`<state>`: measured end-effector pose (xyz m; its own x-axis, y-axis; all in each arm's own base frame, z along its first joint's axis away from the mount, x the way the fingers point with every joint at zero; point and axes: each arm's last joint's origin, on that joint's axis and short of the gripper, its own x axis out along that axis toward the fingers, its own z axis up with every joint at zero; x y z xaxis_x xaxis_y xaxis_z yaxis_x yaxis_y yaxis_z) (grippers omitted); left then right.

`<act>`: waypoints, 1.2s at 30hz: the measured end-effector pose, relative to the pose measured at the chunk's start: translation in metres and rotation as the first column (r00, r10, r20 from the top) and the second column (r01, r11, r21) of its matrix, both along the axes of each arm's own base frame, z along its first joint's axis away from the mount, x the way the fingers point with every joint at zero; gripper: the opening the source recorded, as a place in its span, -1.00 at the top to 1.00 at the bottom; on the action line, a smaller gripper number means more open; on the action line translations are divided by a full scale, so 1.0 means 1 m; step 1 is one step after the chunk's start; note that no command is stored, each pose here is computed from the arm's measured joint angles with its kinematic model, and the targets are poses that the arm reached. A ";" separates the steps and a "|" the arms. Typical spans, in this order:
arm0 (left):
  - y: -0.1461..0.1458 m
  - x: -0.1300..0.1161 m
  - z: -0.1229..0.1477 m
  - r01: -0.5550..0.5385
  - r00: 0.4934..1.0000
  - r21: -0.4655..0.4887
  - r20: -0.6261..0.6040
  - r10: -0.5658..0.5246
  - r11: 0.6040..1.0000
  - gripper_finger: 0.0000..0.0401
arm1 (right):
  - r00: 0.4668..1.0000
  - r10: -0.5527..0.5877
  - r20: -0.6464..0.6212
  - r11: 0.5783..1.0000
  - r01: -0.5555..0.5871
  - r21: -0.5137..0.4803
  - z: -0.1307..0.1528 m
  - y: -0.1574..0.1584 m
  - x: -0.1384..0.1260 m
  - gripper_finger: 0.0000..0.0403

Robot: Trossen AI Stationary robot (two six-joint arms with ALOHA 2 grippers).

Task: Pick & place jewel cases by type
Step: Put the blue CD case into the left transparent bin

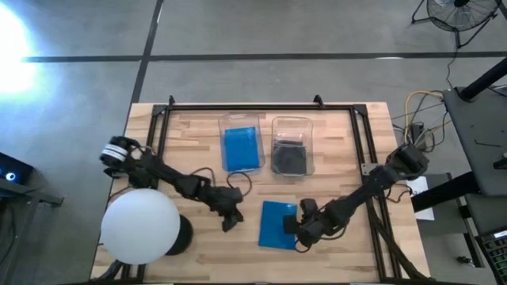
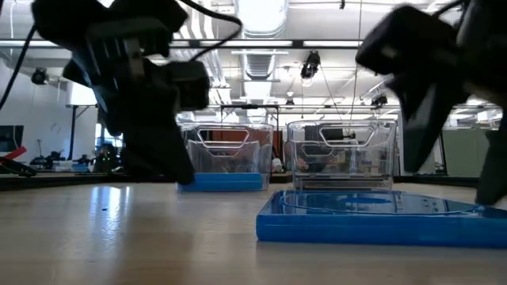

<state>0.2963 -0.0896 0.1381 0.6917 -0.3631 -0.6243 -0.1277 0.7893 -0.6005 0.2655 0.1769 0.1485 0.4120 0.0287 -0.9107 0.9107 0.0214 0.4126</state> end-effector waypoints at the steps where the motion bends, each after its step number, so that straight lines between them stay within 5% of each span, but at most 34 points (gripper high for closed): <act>1: -0.002 0.005 -0.003 0.006 1.000 0.012 -0.016 -0.006 1.000 0.82 | 1.000 0.013 0.003 1.000 -0.013 -0.007 -0.006 0.002 0.002 -0.37; 14: -0.013 0.034 -0.025 0.071 0.994 -0.004 -0.088 -0.071 0.997 0.82 | 0.965 0.068 0.254 0.997 -0.053 -0.063 -0.034 0.011 0.019 -0.33; 19: -0.012 0.031 -0.026 0.095 0.990 0.008 -0.107 -0.094 0.995 0.82 | 0.902 0.120 0.414 0.985 -0.056 -0.163 -0.023 0.010 0.028 -0.27; 23: -0.013 0.029 -0.027 0.117 0.985 0.020 -0.127 -0.114 0.993 0.82 | 0.812 0.074 0.579 0.978 0.053 -0.200 0.013 0.011 0.039 -0.23; 27: -0.013 0.028 -0.029 0.121 0.983 0.024 -0.142 -0.116 0.992 0.82 | 0.774 0.115 0.622 0.966 0.058 -0.251 0.019 0.005 0.045 -0.21; 36: -0.013 0.030 -0.026 0.107 0.986 0.023 -0.131 -0.104 0.994 0.82 | 0.890 0.115 0.442 0.983 -0.036 -0.182 0.000 -0.009 0.047 -0.22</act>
